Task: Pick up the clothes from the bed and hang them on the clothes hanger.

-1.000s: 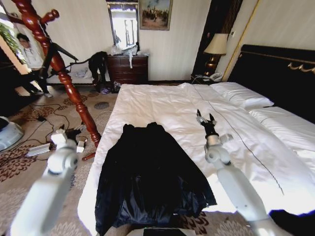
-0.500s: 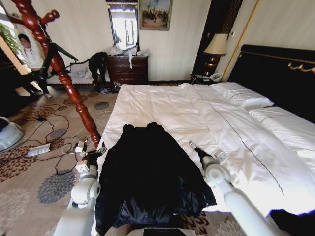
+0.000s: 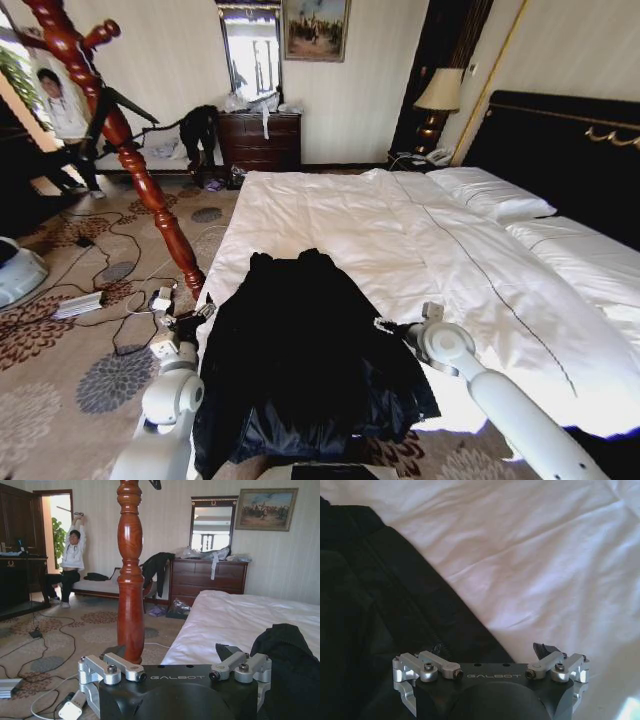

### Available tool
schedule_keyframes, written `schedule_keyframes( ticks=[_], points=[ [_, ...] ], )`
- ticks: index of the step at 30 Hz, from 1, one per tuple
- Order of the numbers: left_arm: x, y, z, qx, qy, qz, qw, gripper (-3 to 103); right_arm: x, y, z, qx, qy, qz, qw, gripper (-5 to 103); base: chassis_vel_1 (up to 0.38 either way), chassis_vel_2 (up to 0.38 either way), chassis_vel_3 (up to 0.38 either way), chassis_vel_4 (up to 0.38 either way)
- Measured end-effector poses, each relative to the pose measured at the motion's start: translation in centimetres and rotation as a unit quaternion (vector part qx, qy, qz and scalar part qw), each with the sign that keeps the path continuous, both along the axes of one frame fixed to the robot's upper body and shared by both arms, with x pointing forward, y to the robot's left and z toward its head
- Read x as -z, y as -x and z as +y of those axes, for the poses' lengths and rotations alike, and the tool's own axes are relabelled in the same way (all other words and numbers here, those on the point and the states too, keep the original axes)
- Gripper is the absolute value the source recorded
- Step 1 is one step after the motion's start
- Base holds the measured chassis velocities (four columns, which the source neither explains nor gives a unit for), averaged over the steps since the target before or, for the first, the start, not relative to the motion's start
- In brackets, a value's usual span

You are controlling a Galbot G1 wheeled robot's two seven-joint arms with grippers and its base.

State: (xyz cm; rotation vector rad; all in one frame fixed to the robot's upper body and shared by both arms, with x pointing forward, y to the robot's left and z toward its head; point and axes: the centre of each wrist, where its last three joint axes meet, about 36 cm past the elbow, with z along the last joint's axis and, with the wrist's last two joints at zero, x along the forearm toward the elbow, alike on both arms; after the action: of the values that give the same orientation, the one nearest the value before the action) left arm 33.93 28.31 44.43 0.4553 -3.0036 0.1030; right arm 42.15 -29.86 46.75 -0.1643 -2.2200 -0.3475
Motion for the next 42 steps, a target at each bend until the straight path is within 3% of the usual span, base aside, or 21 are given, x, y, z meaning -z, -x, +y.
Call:
schedule_keyframes(
  ticks=[8, 12, 15, 21, 24, 32, 42],
  points=[
    [-0.4, 0.1, 0.5, 0.006, -0.012, 0.003, 0.9999, 100, 0.5, 2.7, -1.2, 0.051, 0.042, 0.003, 0.998, 100, 0.0, 0.0, 0.0, 0.0],
    [-0.5, -0.2, 1.0, 0.014, -0.021, 0.007, 0.9997, 100, 1.1, 6.1, -3.4, 0.088, 0.106, -0.006, 0.99, 100, 0.0, 0.0, 0.0, 0.0],
    [-0.6, -0.3, 1.1, 0.015, -0.022, 0.009, 0.9996, 100, 0.2, 7.3, -4.3, 0.091, 0.114, -0.004, 0.989, 100, 0.0, 0.0, 0.0, 0.0],
    [-0.6, -0.4, 1.2, 0.014, -0.02, 0.013, 0.9996, 100, -0.2, 9.1, -3.8, 0.089, 0.093, 0.009, 0.992, 100, 0.0, 0.0, 0.0, 0.0],
    [-0.6, -0.2, 1.3, 0.014, -0.021, 0.013, 0.9996, 100, 0.9, 10.9, -2.4, 0.086, 0.052, 0.014, 0.995, 100, 0.0, 0.0, 0.0, 0.0],
    [-1.1, 0.0, 1.7, 0.013, -0.026, 0.012, 0.9995, 100, 2.7, 11.1, -1.8, 0.089, 0.002, -0.013, 0.996, 100, 0.0, 0.0, 0.0, 0.0],
    [-1.2, 0.2, 1.6, 0.014, -0.024, 0.013, 0.9995, 100, 4.3, 10.0, -2.6, 0.094, 0.006, -0.001, 0.996, 100, 0.0, 0.0, 0.0, 0.0]
  ],
)
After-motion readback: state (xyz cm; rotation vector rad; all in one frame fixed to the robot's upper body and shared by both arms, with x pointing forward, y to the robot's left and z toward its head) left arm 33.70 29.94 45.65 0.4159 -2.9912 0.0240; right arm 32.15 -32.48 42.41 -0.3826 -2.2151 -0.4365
